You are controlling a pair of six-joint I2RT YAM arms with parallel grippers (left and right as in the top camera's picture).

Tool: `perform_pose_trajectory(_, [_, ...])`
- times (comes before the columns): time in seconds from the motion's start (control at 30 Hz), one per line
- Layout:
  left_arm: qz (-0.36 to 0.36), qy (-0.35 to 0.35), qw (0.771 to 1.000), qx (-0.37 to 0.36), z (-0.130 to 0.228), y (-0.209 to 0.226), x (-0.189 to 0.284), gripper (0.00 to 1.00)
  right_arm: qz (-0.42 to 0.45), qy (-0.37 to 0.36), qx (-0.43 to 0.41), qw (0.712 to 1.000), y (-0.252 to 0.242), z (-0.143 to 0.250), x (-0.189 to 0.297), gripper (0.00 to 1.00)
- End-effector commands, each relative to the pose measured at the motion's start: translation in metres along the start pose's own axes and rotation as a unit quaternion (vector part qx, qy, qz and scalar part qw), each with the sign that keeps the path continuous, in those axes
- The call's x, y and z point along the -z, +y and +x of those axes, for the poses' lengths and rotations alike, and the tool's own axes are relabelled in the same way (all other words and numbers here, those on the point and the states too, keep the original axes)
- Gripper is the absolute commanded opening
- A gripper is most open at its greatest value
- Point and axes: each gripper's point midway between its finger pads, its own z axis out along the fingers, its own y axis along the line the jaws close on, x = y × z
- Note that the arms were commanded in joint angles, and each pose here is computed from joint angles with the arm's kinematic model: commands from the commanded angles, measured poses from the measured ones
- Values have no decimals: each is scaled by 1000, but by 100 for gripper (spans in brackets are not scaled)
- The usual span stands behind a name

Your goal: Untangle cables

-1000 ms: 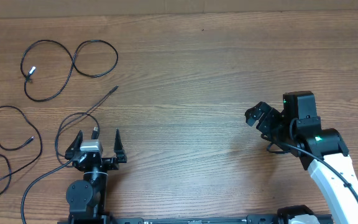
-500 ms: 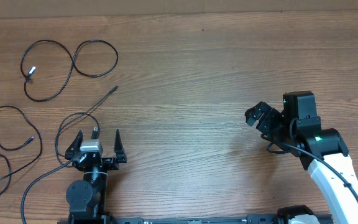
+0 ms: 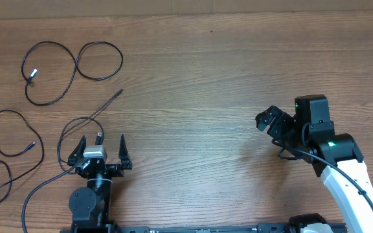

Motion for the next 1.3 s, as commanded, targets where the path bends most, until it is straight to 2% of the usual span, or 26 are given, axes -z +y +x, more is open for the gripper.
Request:
perform_pose_trajectory(0.0, [-10,-4,1000,9,0,4,0,100,13,-10,4,1000,-2,-4,5,100])
perform_pose_trajectory(0.17, [-10,-4,1000,9,0,4,0,100,52,-5,3,999,-19,1,7,100])
perform_pose_trajectory(0.4, [-10,-4,1000,9,0,4,0,100,56,-53,6,997,-23,-9,25,100])
perform_pose_trajectory(0.57, [-10,-4,1000,9,0,4,0,100,63,-105,8,992,-34,-12,55,100])
perform_pose_trajectory(0.73, [-10,-4,1000,9,0,4,0,100,39,-170,55,983,-39,-11,97,100])
perform_pose_trajectory(0.9, [-10,-4,1000,9,0,4,0,100,27,-246,47,968,-59,-3,140,100])
perform_pose_trajectory(1.17, [-10,-4,1000,9,0,4,0,100,1,-329,31,944,-81,6,166,100])
perform_pose_trajectory(1.27, [-10,-4,1000,9,0,4,0,99,-4,-348,52,936,-83,8,172,100])
